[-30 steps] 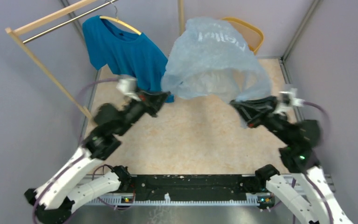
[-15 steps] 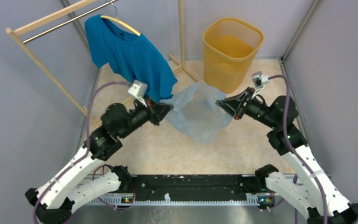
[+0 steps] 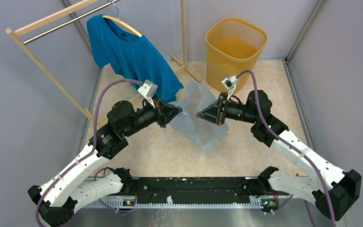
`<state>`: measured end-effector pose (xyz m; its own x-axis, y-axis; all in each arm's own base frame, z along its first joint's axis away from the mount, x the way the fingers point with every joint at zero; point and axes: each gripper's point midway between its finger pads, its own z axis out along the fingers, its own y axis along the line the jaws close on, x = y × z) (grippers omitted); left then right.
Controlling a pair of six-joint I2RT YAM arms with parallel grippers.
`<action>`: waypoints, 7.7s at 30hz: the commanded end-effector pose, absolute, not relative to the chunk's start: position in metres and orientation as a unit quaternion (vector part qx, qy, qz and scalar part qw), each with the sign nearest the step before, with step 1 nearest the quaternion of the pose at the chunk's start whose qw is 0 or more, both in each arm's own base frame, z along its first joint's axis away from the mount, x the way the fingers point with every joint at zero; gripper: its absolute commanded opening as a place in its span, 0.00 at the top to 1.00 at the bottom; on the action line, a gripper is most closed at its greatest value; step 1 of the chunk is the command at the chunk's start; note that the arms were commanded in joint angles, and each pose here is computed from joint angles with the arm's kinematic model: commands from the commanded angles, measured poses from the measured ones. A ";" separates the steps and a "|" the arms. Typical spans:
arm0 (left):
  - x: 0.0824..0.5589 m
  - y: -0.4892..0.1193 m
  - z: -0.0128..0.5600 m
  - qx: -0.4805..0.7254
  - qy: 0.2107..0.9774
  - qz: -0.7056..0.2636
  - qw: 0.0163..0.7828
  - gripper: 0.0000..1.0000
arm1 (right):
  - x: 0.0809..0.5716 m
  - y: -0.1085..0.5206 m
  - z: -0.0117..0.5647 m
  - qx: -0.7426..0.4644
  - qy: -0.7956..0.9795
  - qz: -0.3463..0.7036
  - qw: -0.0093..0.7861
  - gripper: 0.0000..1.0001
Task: Put the trash bags into the trash bin
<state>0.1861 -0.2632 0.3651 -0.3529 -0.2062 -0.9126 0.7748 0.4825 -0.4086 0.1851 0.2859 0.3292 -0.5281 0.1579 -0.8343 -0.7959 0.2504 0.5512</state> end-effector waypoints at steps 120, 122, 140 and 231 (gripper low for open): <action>0.249 -0.171 0.342 0.067 0.747 -0.209 0.627 1.00 | 0.123 0.354 0.210 -0.525 0.688 0.232 0.445 0.14; 0.249 -0.170 0.341 0.066 0.750 -0.206 0.625 1.00 | 0.118 0.351 0.217 -0.521 0.675 0.254 0.457 0.14; 0.252 -0.177 0.374 0.065 0.741 -0.221 0.631 1.00 | 0.123 0.287 0.249 -0.356 0.747 0.281 0.487 0.12; 0.233 -0.246 0.317 0.080 0.786 -0.361 0.495 1.00 | 0.253 0.334 0.169 -0.306 0.694 0.085 0.646 0.04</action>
<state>0.2295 -0.2420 0.2911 -0.5487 -0.1967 -0.8126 0.4447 0.7544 -0.4829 0.2428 0.3393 0.1542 -0.0495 -0.2871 -0.9566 -0.5988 0.7751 -0.2017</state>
